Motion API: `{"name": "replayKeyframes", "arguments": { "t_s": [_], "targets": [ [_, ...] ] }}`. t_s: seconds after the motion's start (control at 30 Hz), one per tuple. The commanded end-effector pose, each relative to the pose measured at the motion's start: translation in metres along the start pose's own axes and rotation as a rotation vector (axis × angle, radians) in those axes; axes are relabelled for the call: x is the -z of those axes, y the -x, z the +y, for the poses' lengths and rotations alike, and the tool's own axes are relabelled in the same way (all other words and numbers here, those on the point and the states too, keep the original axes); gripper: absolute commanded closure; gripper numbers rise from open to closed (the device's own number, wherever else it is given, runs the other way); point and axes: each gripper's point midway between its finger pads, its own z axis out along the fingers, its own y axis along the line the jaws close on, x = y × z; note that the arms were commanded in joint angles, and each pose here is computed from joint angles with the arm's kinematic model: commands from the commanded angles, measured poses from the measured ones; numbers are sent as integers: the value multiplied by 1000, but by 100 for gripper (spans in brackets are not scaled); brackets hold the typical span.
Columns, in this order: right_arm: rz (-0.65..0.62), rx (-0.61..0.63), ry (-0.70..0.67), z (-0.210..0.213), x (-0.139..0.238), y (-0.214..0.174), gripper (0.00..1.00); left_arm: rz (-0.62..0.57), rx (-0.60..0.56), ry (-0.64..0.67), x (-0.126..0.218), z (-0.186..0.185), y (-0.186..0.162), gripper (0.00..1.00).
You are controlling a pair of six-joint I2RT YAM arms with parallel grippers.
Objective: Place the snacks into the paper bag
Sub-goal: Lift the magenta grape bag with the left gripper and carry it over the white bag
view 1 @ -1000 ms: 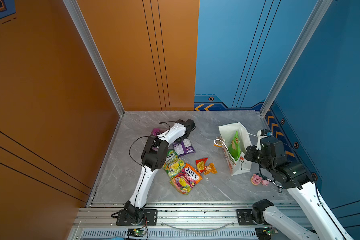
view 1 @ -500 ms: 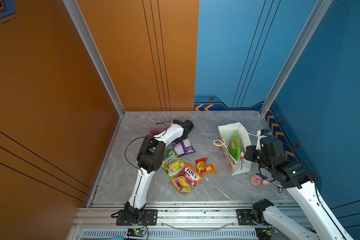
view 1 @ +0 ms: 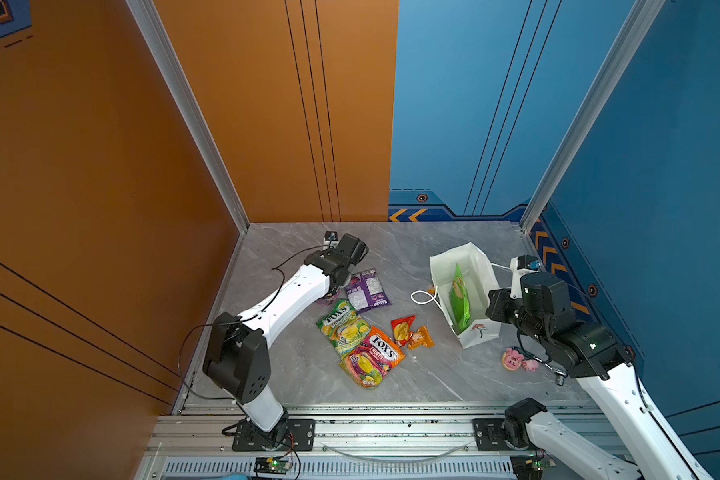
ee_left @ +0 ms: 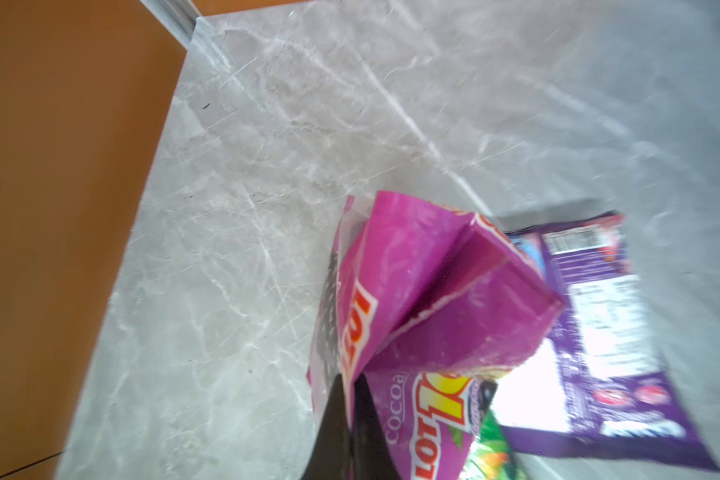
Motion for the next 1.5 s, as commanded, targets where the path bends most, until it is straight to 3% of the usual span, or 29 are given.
{"name": "replayKeyframes", "arguments": {
  "t_s": [0.0, 0.57, 0.87, 1.47],
  "targets": [
    [16, 66, -2, 13, -7, -2, 100, -77, 115, -119, 19, -9, 17, 100],
    [-64, 19, -134, -11, 5, 11, 100, -263, 334, -486, 146, -5, 70, 100],
    [-89, -18, -147, -17, 8, 12, 100, -360, 392, -702, 219, -39, 110, 100],
    [-3, -186, -44, -18, -14, -3, 100, -413, 492, -1028, 307, -106, 156, 100]
  ]
}}
